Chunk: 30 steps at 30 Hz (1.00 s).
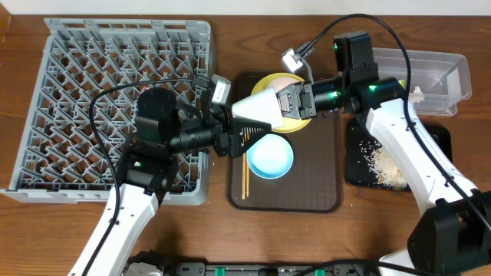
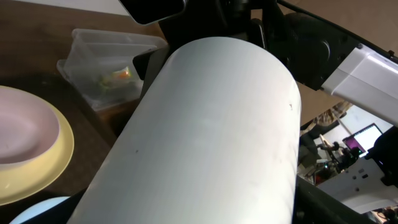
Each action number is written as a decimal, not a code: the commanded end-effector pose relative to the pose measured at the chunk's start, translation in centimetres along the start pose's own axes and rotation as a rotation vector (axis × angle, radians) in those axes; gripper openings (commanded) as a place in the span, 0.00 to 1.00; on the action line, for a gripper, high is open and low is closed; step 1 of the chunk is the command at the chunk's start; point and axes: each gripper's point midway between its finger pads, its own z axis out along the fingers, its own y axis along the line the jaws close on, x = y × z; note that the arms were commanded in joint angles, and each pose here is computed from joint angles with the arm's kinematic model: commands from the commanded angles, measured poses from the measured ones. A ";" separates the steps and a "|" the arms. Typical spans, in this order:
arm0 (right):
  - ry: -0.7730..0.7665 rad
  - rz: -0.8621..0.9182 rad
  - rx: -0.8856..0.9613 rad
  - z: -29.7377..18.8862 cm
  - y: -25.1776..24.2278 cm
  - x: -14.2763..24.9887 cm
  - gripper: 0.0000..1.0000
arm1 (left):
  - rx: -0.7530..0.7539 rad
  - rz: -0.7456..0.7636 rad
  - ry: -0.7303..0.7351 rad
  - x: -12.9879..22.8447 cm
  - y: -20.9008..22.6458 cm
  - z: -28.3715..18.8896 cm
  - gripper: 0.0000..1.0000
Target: Sort waste into correct bins and load items into the dishwasher
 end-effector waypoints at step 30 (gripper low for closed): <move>-0.016 0.005 -0.010 -0.8 0.3 -0.5 0.01 | 0.132 0.007 -0.020 -1.9 -2.2 -1.7 0.68</move>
